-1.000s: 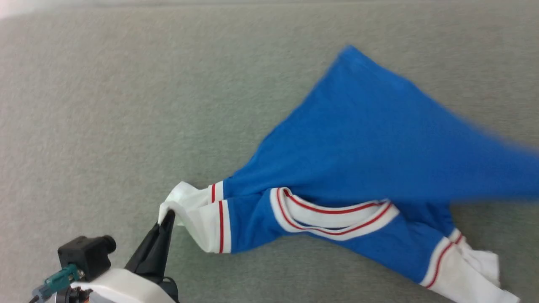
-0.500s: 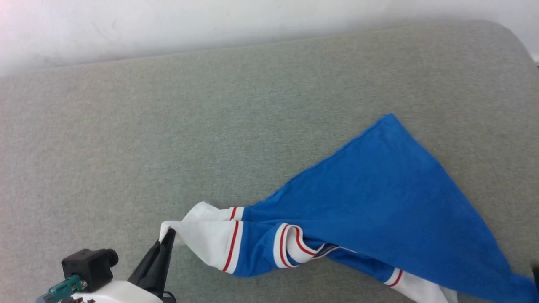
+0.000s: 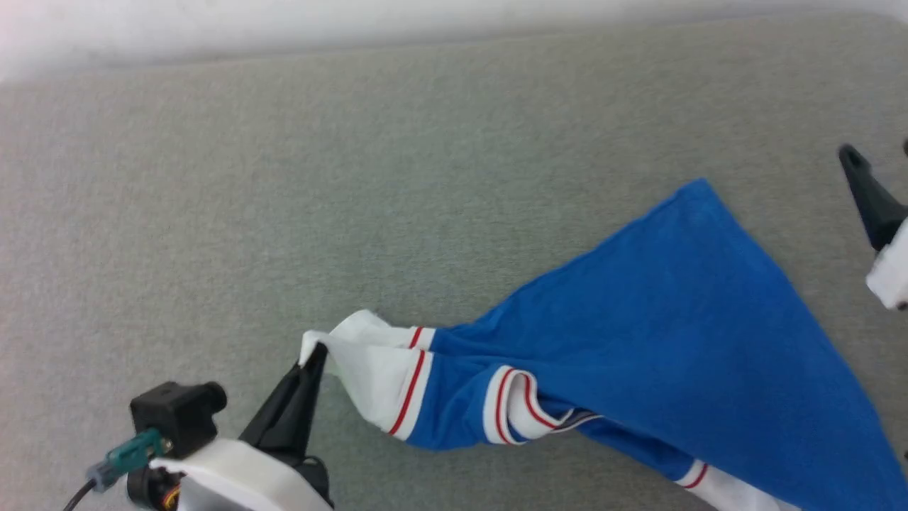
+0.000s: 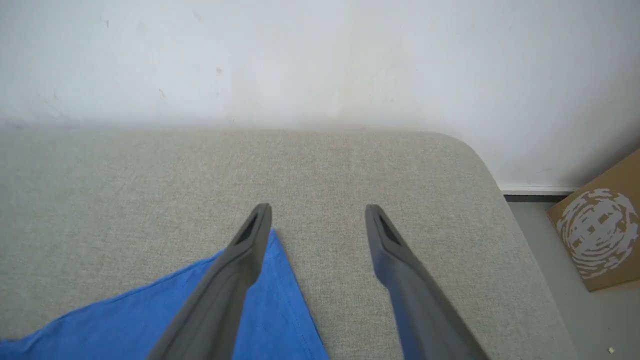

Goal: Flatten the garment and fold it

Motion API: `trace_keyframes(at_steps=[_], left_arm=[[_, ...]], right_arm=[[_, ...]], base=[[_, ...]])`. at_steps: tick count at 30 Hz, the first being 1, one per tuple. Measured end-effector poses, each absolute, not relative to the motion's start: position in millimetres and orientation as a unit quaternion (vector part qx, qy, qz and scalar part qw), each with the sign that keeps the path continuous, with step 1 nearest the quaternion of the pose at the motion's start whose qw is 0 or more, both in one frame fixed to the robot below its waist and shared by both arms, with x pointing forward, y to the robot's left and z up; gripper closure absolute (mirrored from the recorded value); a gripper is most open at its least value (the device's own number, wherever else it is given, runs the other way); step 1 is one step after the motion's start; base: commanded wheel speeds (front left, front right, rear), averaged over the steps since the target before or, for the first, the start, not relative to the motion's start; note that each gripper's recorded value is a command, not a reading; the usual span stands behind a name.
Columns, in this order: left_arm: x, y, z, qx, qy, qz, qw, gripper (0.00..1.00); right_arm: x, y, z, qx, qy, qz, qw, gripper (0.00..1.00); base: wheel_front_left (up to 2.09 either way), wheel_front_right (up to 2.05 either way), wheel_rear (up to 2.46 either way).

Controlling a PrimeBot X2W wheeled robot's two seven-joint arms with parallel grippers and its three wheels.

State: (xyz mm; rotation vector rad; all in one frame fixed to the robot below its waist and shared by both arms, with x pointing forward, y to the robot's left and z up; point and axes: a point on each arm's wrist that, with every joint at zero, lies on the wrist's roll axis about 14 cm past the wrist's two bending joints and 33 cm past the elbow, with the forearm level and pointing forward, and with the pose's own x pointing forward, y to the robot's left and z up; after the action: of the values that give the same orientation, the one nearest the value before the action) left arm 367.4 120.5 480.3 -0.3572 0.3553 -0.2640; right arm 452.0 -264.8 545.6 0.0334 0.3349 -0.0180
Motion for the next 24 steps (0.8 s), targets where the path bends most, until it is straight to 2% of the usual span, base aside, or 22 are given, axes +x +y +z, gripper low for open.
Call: trace_keyframes(at_steps=[8,19,20,21,23,24], left_arm=[[375.9,126.2,465.9,-0.191,0.186,-0.106,0.958,1.0],[369.9,151.3,442.4,-0.185,0.215,-0.058,0.957,1.0],[369.9,153.0,441.8,-0.184,0.215,-0.055,0.958,1.0],[369.9,154.4,441.8,-0.183,0.215,-0.053,0.958,1.0],[369.6,156.1,441.5,-0.182,0.216,-0.05,0.958,1.0],[369.6,156.2,441.5,-0.182,0.216,-0.05,0.958,1.0]], right_arm=[[498.8,-238.9,469.8,-0.02,0.297,0.031,0.954,0.0],[504.2,-207.0,382.2,-0.023,0.406,0.076,0.91,0.0],[503.4,-204.2,377.3,-0.019,0.413,0.079,0.907,0.07],[502.7,-202.8,374.1,-0.017,0.42,0.081,0.904,0.49],[500.7,-202.0,370.0,-0.015,0.434,0.082,0.897,1.0],[500.0,-201.7,369.3,-0.016,0.438,0.082,0.895,1.0]], base=[[0.0,0.0,0.0],[0.0,0.0,0.0],[0.0,0.0,0.0],[0.0,0.0,0.0],[0.0,0.0,0.0],[0.0,0.0,0.0]])
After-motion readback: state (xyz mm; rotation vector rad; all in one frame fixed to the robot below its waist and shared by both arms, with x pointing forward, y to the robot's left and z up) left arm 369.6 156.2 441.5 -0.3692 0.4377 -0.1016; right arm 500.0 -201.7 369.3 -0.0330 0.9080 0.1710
